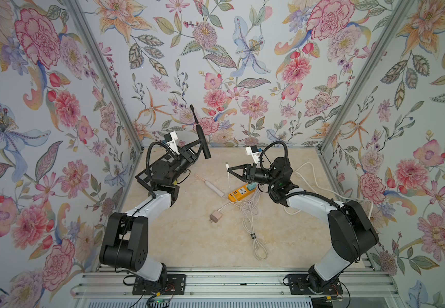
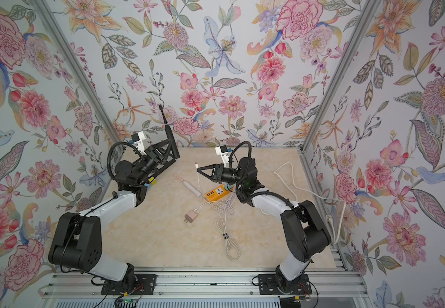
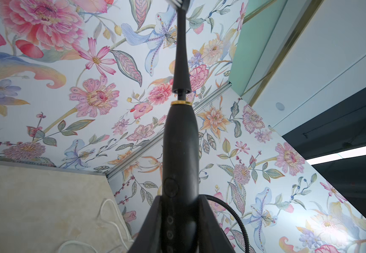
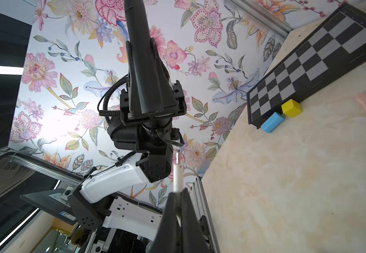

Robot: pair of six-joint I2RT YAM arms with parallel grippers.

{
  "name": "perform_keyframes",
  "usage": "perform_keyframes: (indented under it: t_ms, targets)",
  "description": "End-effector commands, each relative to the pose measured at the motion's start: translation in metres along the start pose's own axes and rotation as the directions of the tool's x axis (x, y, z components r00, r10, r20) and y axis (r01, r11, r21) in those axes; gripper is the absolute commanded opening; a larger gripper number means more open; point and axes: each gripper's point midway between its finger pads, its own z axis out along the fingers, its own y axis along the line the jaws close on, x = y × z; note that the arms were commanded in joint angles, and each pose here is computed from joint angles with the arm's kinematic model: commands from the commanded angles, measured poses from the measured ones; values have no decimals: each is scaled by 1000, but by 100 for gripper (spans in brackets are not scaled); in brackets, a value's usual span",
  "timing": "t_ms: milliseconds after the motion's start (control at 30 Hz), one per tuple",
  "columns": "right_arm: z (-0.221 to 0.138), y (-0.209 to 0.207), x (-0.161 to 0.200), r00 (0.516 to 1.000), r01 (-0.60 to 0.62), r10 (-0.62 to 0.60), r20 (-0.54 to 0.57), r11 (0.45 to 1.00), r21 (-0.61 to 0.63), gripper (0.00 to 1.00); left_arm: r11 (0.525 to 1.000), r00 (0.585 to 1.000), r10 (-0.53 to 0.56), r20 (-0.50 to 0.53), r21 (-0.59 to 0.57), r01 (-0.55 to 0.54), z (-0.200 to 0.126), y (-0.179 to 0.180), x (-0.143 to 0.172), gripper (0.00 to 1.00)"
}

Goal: Charge the electric toothbrush
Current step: Insert the charging cable into the electric toothbrush.

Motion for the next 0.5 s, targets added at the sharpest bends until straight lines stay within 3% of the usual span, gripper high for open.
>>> perform_keyframes:
  t_ms: [0,467]
  targets:
    - [5,34,-8,997,67,-69,-16,992,-104,0,982,999,-27,-41,183,34,3,-35,7,0]
    - [22,46,-7,994,79,-89,-70,988,-133,0,958,998,3,-67,286,17,32,-52,18,0]
